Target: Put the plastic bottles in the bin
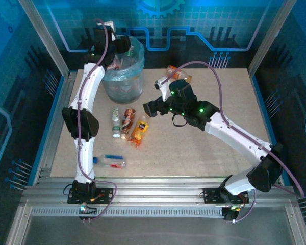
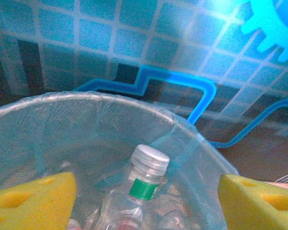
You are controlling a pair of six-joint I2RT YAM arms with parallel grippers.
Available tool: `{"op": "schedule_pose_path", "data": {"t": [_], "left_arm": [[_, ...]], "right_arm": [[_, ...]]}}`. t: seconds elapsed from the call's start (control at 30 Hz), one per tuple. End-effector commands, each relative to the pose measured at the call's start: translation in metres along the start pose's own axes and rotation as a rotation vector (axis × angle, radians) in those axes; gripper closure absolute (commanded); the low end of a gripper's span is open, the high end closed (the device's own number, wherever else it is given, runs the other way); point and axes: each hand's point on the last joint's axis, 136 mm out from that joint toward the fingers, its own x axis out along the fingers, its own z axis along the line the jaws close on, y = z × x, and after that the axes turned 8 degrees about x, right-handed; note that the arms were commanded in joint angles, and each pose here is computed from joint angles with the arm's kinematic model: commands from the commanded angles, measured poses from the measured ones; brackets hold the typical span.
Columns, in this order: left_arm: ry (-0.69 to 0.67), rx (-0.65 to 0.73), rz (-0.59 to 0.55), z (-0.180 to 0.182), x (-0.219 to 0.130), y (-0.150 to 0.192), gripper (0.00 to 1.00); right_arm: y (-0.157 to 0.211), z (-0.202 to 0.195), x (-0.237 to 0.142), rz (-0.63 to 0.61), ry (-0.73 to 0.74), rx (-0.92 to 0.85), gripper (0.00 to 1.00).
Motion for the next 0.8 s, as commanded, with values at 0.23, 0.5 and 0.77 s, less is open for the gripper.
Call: {"op": "schedule_pose_path", "data": {"t": [0.23, 0.5, 0.77], "left_arm": [[0.132, -0.262, 0.096, -0.036, 0.034, 0.049, 0.22], [0.259, -0.398, 0.048, -0.066, 0.033, 0.032, 0.17], [0.345, -0.438, -0.056, -0.082, 0.019, -0.006, 0.12]], "right_arm": [[-0.003, 0.004, -0.011, -0.015, -0.003, 0.022, 0.04], [-0.002, 0.004, -0.014, -0.019, -0.005, 0.029, 0.04], [-0.004, 0.003, -0.017, -0.033, -0.005, 0.041, 0.03]]}}
